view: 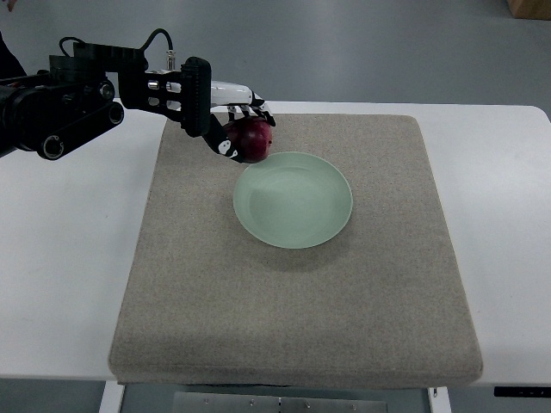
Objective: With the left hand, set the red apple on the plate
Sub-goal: 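Carry the apple with the left hand over the green plate, then open the left hand to release the apple onto the plate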
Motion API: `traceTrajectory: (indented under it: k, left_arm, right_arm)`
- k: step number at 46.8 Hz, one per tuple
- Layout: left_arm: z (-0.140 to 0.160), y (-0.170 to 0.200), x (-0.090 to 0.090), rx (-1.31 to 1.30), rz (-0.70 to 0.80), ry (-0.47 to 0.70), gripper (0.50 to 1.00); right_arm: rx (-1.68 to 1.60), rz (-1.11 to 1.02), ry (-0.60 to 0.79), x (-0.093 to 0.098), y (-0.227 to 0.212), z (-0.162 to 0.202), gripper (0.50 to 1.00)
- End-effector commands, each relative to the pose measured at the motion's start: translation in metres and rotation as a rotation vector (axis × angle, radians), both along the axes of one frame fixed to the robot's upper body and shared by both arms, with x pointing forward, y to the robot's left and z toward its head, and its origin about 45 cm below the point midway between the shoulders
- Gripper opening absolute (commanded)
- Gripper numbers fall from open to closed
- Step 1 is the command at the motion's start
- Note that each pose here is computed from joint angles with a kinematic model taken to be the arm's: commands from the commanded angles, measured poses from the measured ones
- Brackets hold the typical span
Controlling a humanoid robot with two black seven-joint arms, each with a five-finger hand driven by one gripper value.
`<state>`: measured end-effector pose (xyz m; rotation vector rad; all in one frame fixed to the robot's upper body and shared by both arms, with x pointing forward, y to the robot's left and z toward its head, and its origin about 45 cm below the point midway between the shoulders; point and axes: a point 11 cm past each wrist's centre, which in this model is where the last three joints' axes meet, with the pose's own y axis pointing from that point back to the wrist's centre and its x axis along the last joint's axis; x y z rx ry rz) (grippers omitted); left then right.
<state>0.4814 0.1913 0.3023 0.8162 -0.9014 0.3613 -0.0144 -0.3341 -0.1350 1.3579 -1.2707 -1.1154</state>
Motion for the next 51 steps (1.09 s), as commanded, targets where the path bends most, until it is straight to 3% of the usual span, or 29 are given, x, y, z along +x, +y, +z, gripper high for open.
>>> traceTrajectory:
  k: [1,28,45,47,51]
  left_arm:
    - [0.0,-0.014,-0.008,-0.019,-0.046,0.01,0.5]
    - [-0.036,-0.044,-0.032,-0.032,-0.128,0.096,0.51]
    - [-0.043,-0.043,-0.034,-0.033,-0.122,0.109,0.546]
    - [-0.043,-0.043,-0.034,-0.033,-0.122,0.109,0.563]
    - [-0.044,-0.043,-0.034,-0.038,-0.118,0.112,0.655]
  right_arm:
    - [0.0,0.0,0.0,0.0,0.0,0.0,0.964]
    - [0.0,0.0,-0.001,0.001,0.0,0.0,0.964]
    - [-0.001,0.0,-0.001,0.001,0.0,0.0,0.964]
    - [0.0,0.0,0.0,0.0,0.0,0.0,0.964]
    - [-0.001,0.0,0.0,0.0,0.0,0.0,0.964]
